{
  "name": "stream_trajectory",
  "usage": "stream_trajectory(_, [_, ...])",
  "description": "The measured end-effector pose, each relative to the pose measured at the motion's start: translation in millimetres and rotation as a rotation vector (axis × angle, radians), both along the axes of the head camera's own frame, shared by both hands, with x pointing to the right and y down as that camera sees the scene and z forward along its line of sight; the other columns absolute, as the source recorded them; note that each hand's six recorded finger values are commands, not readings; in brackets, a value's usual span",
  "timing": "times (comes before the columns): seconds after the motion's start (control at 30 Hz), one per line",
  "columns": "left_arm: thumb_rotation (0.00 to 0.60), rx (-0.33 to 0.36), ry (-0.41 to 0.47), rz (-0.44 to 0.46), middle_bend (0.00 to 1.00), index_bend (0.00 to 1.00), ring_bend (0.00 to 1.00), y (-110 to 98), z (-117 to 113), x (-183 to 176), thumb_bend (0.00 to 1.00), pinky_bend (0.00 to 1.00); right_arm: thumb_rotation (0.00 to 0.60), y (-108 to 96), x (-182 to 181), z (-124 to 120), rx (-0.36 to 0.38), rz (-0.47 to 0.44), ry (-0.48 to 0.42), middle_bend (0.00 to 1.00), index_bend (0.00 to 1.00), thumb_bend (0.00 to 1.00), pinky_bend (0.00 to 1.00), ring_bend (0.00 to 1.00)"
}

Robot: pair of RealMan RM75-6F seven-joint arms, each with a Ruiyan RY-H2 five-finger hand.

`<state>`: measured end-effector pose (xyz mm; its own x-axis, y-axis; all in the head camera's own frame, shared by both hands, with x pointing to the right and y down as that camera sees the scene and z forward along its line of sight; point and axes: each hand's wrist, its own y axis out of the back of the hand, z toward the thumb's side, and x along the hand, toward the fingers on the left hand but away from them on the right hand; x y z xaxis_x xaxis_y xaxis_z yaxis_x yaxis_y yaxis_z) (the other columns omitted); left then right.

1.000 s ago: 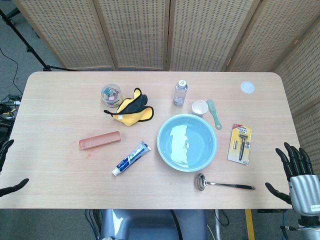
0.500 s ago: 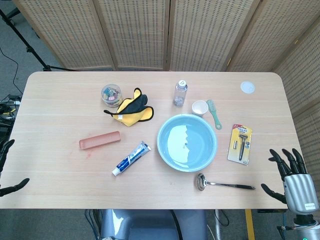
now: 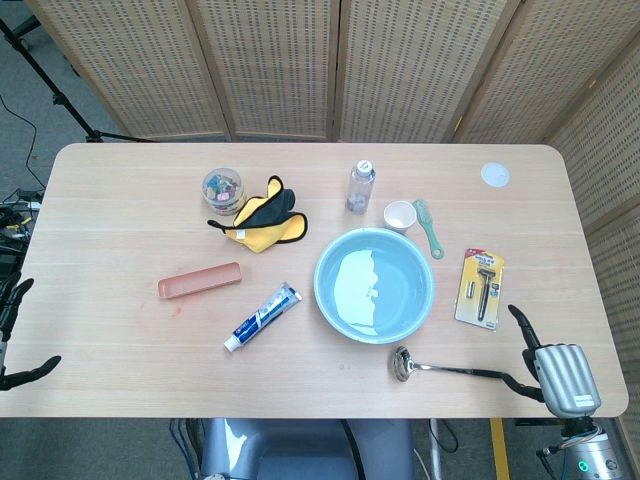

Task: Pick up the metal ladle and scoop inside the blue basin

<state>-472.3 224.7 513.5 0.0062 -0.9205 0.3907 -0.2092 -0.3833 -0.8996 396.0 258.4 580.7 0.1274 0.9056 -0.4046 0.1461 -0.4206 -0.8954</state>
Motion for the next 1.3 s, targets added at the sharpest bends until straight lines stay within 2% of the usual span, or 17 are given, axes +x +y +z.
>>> stream_trajectory(0.13, [0.6, -0.007, 0.001, 0.002, 0.0, 0.0, 0.0, -0.2, 1.8, 0.6, 0.0, 0.0, 0.6, 8.9, 0.9, 20.5, -0.078, 0.014, 0.059, 0.96, 0.02, 0.0, 1.0, 0.93])
stream_trajectory(0.2, [0.6, -0.006, 0.002, 0.001, 0.0, 0.0, 0.0, -0.1, 1.4, 0.3, 0.0, 0.0, 0.6, 13.2, 2.5, 30.1, -0.116, 0.022, 0.097, 0.96, 0.08, 0.0, 1.0, 0.93])
stream_trajectory(0.33, [0.6, -0.005, 0.002, -0.002, 0.0, 0.0, 0.0, -0.4, 1.2, -0.3, 0.0, 0.0, 0.6, 17.7, 3.6, 42.0, -0.158, 0.047, 0.133, 0.97, 0.3, 0.0, 1.0, 0.93])
stream_trajectory(0.43, [0.6, -0.006, 0.001, -0.001, 0.0, 0.0, 0.0, -0.7, 1.6, -0.1, 0.0, 0.0, 0.6, 18.3, 3.2, 46.5, -0.163, 0.06, 0.146, 0.97, 0.38, 0.0, 1.0, 0.93])
stream_trajectory(0.8, [0.6, -0.016, -0.004, -0.001, 0.0, 0.0, 0.0, -1.1, 4.8, 0.6, 0.0, 0.0, 0.6, 19.7, 1.8, 56.4, -0.186, 0.062, 0.182, 0.97, 0.45, 0.01, 1.0, 0.93])
stream_trajectory(0.9, [0.6, -0.019, -0.011, 0.004, 0.0, 0.0, 0.0, -0.7, 6.7, 2.0, 0.0, 0.0, 0.6, 23.1, -7.8, 62.5, -0.205, 0.042, 0.18, 0.97, 0.46, 0.07, 1.0, 0.93])
stream_trajectory(1.1, [0.6, -0.025, -0.014, 0.002, 0.0, 0.0, 0.0, -1.0, 8.9, 2.6, 0.0, 0.0, 0.6, 25.5, -21.7, 75.3, -0.237, 0.026, 0.186, 0.97, 0.46, 0.14, 1.0, 0.93])
stream_trajectory(1.3, [0.6, -0.024, -0.011, 0.0, 0.0, 0.0, 0.0, -1.9, 8.9, 1.9, 0.0, 0.0, 0.6, 25.6, -26.5, 83.7, -0.254, 0.015, 0.194, 0.97, 0.47, 0.3, 1.0, 0.93])
